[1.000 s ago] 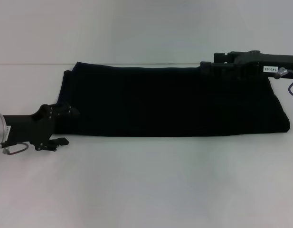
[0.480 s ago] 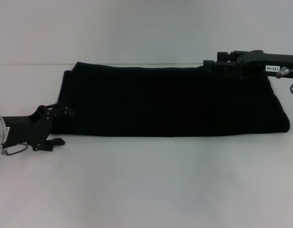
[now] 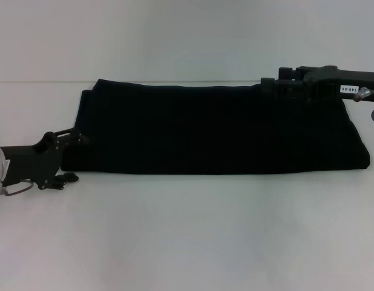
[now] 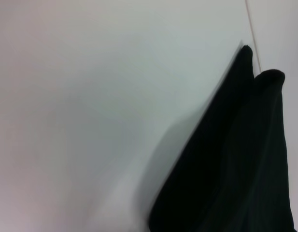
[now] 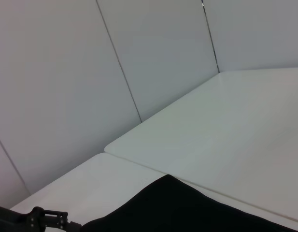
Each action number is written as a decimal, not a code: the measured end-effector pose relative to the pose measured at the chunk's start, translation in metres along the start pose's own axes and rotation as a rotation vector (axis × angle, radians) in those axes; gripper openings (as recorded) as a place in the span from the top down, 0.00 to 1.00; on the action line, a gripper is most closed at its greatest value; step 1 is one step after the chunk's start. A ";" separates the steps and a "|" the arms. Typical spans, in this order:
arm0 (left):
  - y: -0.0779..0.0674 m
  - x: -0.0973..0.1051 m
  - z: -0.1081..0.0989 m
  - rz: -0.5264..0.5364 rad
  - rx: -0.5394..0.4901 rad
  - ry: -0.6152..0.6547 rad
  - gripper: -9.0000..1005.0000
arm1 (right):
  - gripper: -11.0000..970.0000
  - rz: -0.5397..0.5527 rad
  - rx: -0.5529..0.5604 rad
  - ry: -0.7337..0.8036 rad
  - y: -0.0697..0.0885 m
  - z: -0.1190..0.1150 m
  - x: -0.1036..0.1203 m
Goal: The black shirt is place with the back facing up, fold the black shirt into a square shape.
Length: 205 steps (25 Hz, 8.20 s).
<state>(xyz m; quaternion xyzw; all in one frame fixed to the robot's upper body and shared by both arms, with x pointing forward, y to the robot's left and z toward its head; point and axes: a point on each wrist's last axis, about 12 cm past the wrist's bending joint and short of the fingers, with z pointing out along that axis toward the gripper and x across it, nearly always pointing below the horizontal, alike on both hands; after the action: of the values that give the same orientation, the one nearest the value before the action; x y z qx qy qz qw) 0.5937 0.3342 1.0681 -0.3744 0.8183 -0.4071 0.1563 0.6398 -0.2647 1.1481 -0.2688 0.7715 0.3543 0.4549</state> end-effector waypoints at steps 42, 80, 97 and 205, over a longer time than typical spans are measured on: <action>-0.007 -0.007 0.002 0.077 0.010 -0.056 0.08 | 0.22 0.016 0.001 -0.021 0.000 -0.002 -0.001; -0.003 -0.006 0.008 0.064 0.005 -0.089 0.08 | 0.22 0.019 -0.001 -0.021 0.000 -0.001 -0.001; -0.001 -0.003 0.008 0.106 0.020 -0.084 0.16 | 0.22 0.019 -0.003 -0.022 0.000 -0.004 0.000; -0.074 0.020 0.074 0.903 0.011 -0.290 0.06 | 0.23 0.402 0.249 0.132 -0.041 -0.061 0.011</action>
<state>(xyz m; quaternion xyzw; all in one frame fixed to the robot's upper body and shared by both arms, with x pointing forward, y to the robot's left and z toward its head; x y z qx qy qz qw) 0.6580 0.2498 1.0811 -0.0334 0.8669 -0.2464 0.4321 0.6344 -0.3387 1.1464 -0.0743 0.8753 0.3216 0.3534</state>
